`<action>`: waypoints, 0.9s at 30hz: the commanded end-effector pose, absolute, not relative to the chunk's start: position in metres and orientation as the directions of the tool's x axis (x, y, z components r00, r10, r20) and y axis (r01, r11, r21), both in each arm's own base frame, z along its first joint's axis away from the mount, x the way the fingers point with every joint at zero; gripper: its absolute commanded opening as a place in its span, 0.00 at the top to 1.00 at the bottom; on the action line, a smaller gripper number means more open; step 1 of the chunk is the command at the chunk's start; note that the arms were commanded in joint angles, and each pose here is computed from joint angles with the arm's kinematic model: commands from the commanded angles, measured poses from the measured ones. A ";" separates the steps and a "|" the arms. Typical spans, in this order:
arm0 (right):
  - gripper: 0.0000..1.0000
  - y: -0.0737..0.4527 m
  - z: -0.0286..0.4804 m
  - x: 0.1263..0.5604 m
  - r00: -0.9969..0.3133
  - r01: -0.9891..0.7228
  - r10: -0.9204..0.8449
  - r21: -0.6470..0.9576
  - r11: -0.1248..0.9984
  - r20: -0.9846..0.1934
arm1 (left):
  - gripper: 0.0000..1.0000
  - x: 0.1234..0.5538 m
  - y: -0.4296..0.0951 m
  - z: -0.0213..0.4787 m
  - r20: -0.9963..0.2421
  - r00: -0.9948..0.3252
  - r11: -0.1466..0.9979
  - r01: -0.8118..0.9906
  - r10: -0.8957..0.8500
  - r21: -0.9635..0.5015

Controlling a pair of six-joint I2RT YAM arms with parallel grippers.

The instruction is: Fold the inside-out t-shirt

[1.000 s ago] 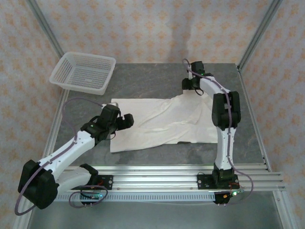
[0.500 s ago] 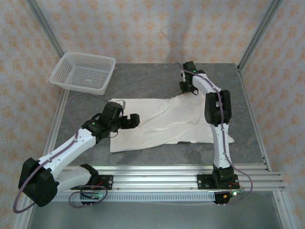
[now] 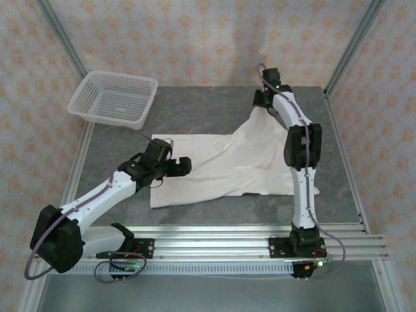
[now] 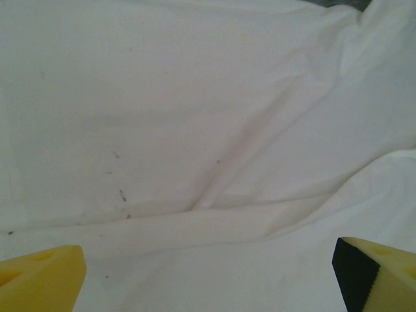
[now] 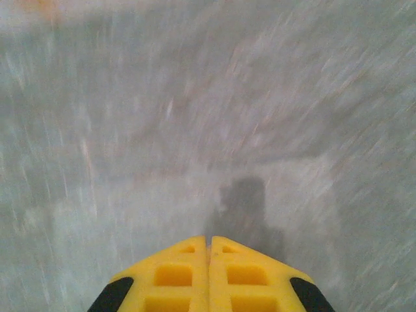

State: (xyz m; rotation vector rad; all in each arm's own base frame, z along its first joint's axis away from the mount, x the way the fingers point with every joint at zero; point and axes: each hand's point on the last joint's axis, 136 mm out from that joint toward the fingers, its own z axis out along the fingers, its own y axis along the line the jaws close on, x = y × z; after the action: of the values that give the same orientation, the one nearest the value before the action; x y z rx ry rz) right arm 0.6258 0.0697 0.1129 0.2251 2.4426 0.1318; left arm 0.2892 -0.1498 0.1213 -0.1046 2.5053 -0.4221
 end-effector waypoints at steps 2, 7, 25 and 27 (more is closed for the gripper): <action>1.00 0.052 0.113 0.657 -0.670 0.288 0.365 0.227 0.930 -0.646 | 0.01 0.295 -0.150 0.128 -0.554 -0.815 0.950 0.011 -0.172 -0.312; 1.00 0.034 0.099 0.674 -0.593 0.378 0.548 0.396 0.836 -0.590 | 0.01 0.294 -0.149 0.125 -0.549 -0.816 0.950 0.001 -0.179 -0.312; 0.51 0.001 0.083 0.612 -0.694 0.431 0.550 0.345 0.834 -0.465 | 0.31 0.387 -0.087 0.113 -0.480 -0.787 0.920 -0.358 -0.388 -0.157; 0.52 -0.002 0.075 0.594 -0.715 0.453 0.558 0.330 0.829 -0.421 | 0.49 0.394 -0.097 0.106 -0.448 -0.802 0.919 -0.349 -0.394 -0.184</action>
State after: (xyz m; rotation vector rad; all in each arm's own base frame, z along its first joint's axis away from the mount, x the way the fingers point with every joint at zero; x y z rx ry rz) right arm 0.6086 0.0088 0.0519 0.7341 2.4958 0.2678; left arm 0.3899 -0.0879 0.1087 -0.5273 2.5555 -0.0994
